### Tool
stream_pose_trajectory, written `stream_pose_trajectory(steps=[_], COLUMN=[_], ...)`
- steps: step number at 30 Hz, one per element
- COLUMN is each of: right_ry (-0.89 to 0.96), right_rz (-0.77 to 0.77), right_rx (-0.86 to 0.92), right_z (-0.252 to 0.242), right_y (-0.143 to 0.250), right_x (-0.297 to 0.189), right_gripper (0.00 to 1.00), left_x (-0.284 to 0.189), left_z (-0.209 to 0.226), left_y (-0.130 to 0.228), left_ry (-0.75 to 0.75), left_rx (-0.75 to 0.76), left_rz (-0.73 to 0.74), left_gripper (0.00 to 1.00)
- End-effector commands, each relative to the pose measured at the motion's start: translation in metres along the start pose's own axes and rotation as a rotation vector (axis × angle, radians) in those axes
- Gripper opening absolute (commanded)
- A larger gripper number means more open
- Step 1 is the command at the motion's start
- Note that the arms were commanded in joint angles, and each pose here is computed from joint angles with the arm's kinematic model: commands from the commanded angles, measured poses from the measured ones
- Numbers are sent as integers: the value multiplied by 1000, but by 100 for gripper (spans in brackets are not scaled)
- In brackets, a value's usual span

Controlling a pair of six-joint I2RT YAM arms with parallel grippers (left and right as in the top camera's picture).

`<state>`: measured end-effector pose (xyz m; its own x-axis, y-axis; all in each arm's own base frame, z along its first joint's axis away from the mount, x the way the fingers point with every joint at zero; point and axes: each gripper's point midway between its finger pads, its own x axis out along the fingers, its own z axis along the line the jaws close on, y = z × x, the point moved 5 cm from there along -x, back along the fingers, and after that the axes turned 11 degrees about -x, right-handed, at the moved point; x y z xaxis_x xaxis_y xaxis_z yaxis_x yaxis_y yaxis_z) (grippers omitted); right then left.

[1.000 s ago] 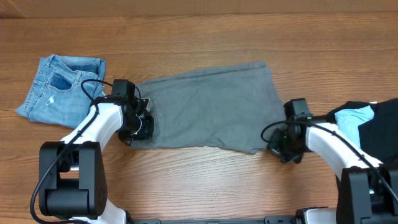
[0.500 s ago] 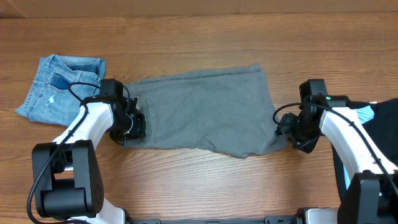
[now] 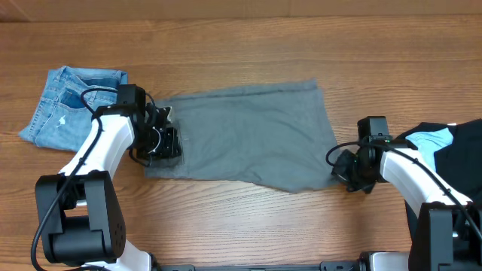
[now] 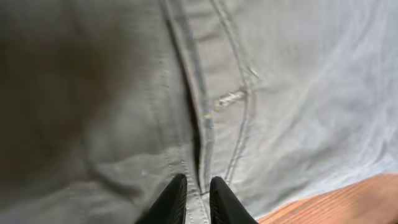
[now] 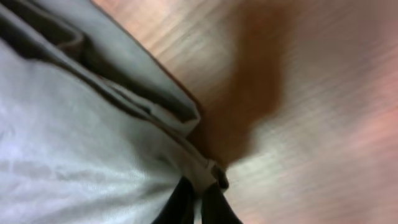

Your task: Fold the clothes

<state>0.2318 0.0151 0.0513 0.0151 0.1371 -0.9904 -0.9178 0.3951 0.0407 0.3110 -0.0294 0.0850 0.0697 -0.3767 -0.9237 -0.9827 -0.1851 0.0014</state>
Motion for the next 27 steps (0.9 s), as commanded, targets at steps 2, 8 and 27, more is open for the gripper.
stream_pose_trajectory(steps=[2, 8, 27], right_ry=[170, 182, -418], right_rz=[30, 36, -187], right_rx=[78, 73, -283], right_z=[-24, -24, 92], right_y=[5, 5, -55], right_x=[-10, -13, -91], right_gripper=[4, 7, 17], left_x=[-9, -3, 57], left_z=[-20, -61, -26], left_y=[-8, -29, -85], left_ry=[131, 220, -69], left_rx=[53, 208, 126], left_rz=[-29, -152, -327], left_gripper=[19, 20, 9])
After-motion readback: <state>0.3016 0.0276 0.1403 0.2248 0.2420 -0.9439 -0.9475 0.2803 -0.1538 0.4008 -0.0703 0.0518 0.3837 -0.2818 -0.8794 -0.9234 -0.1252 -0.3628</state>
